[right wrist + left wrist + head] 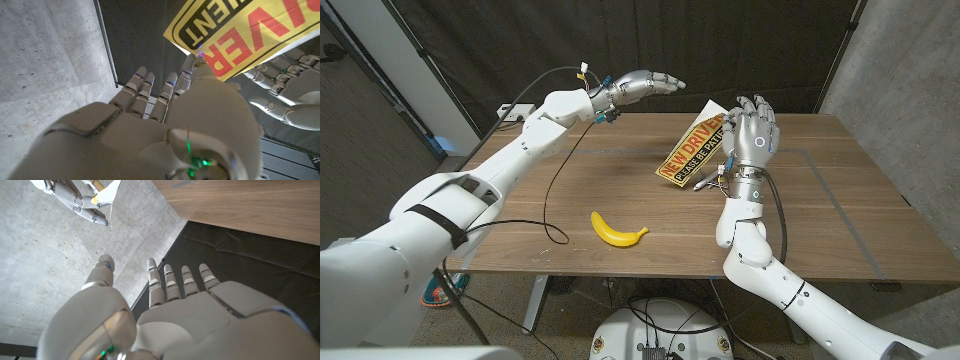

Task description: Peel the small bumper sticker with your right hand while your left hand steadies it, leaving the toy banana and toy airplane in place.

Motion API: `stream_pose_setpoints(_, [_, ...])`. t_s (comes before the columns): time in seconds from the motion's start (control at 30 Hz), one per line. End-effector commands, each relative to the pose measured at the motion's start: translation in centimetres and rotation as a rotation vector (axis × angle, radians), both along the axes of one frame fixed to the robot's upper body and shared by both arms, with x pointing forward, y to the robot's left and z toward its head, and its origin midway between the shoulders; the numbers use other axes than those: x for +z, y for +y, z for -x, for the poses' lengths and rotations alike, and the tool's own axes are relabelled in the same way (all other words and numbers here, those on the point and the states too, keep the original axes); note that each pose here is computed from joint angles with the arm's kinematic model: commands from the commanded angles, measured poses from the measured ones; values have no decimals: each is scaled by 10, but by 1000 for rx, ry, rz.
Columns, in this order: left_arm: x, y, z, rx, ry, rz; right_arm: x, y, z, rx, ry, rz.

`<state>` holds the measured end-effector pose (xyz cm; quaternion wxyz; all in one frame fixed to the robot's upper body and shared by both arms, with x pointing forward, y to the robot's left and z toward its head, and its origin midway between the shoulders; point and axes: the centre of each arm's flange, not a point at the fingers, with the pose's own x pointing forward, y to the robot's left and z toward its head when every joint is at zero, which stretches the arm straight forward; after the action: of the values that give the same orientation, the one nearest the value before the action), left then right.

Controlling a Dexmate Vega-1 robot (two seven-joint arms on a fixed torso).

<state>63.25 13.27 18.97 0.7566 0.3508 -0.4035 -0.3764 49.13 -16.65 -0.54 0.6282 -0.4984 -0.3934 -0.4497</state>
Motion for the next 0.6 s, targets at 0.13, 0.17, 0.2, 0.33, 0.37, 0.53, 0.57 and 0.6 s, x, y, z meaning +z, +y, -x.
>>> stream_pose_setpoints(0.13, [13,-32,25,-55,-74,-138,6,6,-4,-19,-6,51])
stream_pose_setpoints(0.17, [13,-33,26,-55,-78,-147,6,6,-5,-20,-7,53])
stream_pose_setpoints(0.2, [12,-35,27,-54,-82,-152,7,7,-5,-21,-7,55])
stream_pose_setpoints(0.33, [12,-40,34,-23,-120,-174,7,7,-6,-17,-9,57])
stream_pose_setpoints(0.37, [12,-41,35,-13,-131,-181,7,7,-6,-17,-10,59])
stream_pose_setpoints(0.53, [11,-46,37,24,-179,-206,8,9,-5,-3,-34,68])
stream_pose_setpoints(0.57, [11,-46,37,26,-182,-206,9,10,-4,1,-39,71])
stream_pose_setpoints(0.6, [10,-47,37,30,-184,-203,9,11,-4,1,-45,75])
